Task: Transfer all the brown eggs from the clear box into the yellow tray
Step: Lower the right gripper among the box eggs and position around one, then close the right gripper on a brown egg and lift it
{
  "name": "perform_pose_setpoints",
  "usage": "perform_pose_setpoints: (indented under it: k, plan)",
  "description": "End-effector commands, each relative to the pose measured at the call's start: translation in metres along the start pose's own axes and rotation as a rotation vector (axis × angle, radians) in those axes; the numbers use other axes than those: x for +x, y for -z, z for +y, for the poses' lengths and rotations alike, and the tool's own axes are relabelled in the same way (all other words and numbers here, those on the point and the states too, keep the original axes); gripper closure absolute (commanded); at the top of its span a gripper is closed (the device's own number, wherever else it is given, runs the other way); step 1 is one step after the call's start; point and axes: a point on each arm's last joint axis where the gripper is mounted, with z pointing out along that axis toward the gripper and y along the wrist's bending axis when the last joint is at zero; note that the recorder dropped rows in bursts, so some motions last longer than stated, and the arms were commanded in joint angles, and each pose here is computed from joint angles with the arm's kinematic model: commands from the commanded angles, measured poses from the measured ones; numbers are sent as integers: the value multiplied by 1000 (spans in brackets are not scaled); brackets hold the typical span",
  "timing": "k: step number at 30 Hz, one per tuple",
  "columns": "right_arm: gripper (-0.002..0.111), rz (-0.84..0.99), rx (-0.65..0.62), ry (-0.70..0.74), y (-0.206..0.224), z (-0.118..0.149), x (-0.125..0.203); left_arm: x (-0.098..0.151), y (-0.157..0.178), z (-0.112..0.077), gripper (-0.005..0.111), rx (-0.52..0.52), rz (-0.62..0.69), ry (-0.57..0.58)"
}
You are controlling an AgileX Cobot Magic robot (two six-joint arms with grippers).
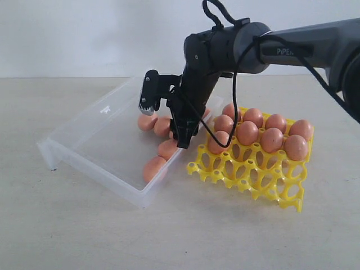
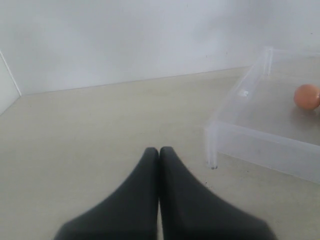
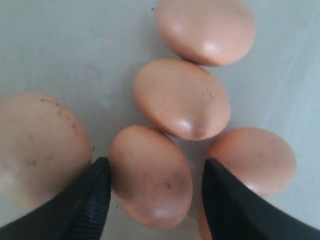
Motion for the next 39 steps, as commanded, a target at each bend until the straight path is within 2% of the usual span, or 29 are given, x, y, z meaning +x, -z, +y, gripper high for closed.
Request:
perform_pose_setpoints:
  k: [1, 6, 11, 20, 35, 39]
  plan:
    - [54, 34, -38, 3, -16, 2, 10, 0, 0, 0, 111, -2, -6, 13]
    - [54, 48, -56, -22, -29, 6, 13, 0, 0, 0, 111, -2, -6, 13]
    - [54, 24, -18, -95, -31, 3, 11, 0, 0, 0, 111, -2, -6, 13]
    - [54, -21, 33, -276, -30, -2, 8, 0, 0, 0, 111, -2, -6, 13]
    - [54, -144, -121, -836, -28, 6, -7, 0, 0, 0, 111, -3, -8, 13]
    - [54, -149, -120, -891, -28, 5, -7, 0, 0, 0, 111, -3, -8, 13]
